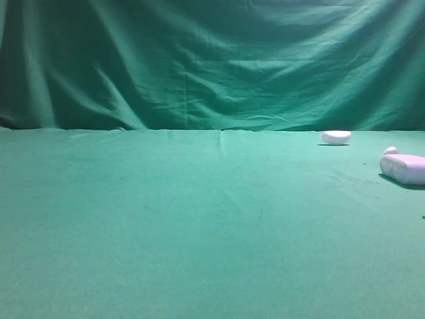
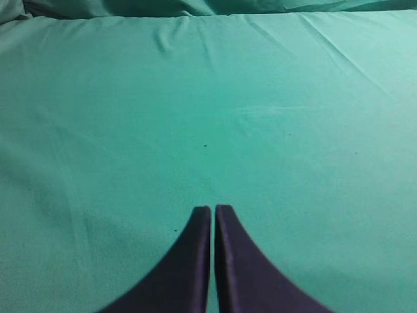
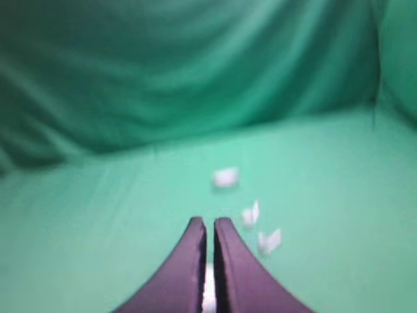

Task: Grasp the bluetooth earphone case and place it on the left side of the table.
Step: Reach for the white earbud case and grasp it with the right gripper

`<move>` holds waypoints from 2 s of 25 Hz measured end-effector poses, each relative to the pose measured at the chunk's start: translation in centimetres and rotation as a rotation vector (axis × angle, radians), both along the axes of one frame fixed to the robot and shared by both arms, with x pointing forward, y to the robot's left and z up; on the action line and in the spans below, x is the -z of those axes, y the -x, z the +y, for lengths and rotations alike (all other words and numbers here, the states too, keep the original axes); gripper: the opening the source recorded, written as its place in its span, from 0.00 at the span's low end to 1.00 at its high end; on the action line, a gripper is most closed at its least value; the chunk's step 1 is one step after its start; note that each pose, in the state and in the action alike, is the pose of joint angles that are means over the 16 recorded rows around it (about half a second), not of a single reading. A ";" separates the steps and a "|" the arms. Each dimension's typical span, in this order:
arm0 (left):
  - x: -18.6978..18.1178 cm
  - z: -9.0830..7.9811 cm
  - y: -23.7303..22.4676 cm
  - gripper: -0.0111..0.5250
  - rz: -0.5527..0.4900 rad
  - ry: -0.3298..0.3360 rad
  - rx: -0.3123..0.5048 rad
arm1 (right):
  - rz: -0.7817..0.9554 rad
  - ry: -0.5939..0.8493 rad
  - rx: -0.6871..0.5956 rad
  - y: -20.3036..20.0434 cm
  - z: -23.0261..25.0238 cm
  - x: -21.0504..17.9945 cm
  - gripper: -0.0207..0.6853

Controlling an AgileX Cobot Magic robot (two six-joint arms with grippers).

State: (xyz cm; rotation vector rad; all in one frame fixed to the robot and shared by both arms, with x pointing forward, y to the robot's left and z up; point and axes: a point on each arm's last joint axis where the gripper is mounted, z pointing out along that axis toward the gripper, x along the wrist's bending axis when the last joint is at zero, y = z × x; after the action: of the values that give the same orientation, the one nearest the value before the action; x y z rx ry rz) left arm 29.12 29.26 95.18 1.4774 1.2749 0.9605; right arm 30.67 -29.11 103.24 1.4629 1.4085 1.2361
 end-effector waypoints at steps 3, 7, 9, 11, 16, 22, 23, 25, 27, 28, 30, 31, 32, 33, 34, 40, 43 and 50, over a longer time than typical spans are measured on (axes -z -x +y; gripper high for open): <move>0.0 0.0 0.0 0.02 0.000 0.000 0.000 | 0.163 0.035 -0.014 -0.9 0.2 -0.7 0.03; 0.0 0.0 0.0 0.02 0.000 0.000 0.000 | 0.348 0.103 -0.063 -2.7 0.6 -0.9 0.03; 0.0 0.0 0.0 0.02 0.000 0.000 0.000 | 0.415 0.143 -0.100 -3.7 1.0 -0.8 0.03; 0.0 0.0 0.0 0.02 0.000 0.000 0.000 | 0.472 0.182 -0.139 -4.7 1.4 -0.6 0.03; 0.0 0.0 0.0 0.02 0.000 0.000 0.000 | 0.599 0.277 -0.228 -7.9 2.8 -0.3 0.03; 0.0 0.0 0.0 0.02 0.000 0.000 0.000 | 0.743 0.337 -0.275 -12.7 4.9 1.0 0.11; 0.0 0.0 0.0 0.02 0.000 0.000 0.000 | 0.764 0.343 -0.276 -13.6 5.2 1.3 0.15; 0.0 0.0 0.0 0.02 0.000 0.000 0.000 | 0.803 0.353 -0.275 -15.3 5.8 2.0 0.24; 0.0 0.0 0.0 0.02 0.000 0.000 0.000 | 0.838 0.362 -0.274 -17.0 6.3 2.9 0.35; 0.0 0.0 0.0 0.02 0.000 0.000 0.000 | 0.854 0.366 -0.274 -17.8 6.5 3.3 0.40; 0.0 0.0 0.0 0.02 0.000 0.000 0.000 | 0.884 0.372 -0.275 -19.2 7.0 4.3 0.51; 0.0 0.0 0.0 0.02 0.000 0.000 0.000 | 0.899 0.374 -0.275 -19.9 7.2 4.8 0.56; 0.0 0.0 0.0 0.02 0.000 0.000 0.000 | 0.913 0.375 -0.275 -20.5 7.4 5.3 0.61; 0.0 0.0 0.0 0.02 0.000 0.000 0.000 | 0.927 0.377 -0.276 -21.0 7.5 5.8 0.66; 0.0 0.0 0.0 0.02 0.000 0.000 0.000 | 0.939 0.378 -0.275 -21.5 7.7 6.2 0.71; 0.0 0.0 0.0 0.02 0.000 0.000 0.000 | 0.999 0.385 -0.274 -23.5 8.3 8.6 0.84; 0.0 0.0 0.0 0.02 0.000 0.000 0.000 | 1.017 0.386 -0.273 -23.9 8.4 9.4 0.80; 0.0 0.0 0.0 0.02 0.000 0.000 0.000 | 1.033 0.392 -0.272 -24.7 8.8 9.5 0.63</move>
State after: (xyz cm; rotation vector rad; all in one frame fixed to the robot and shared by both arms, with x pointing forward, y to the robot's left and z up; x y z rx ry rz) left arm 29.12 29.26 95.18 1.4774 1.2749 0.9605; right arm 55.37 -20.34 93.76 1.7163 2.4054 0.2180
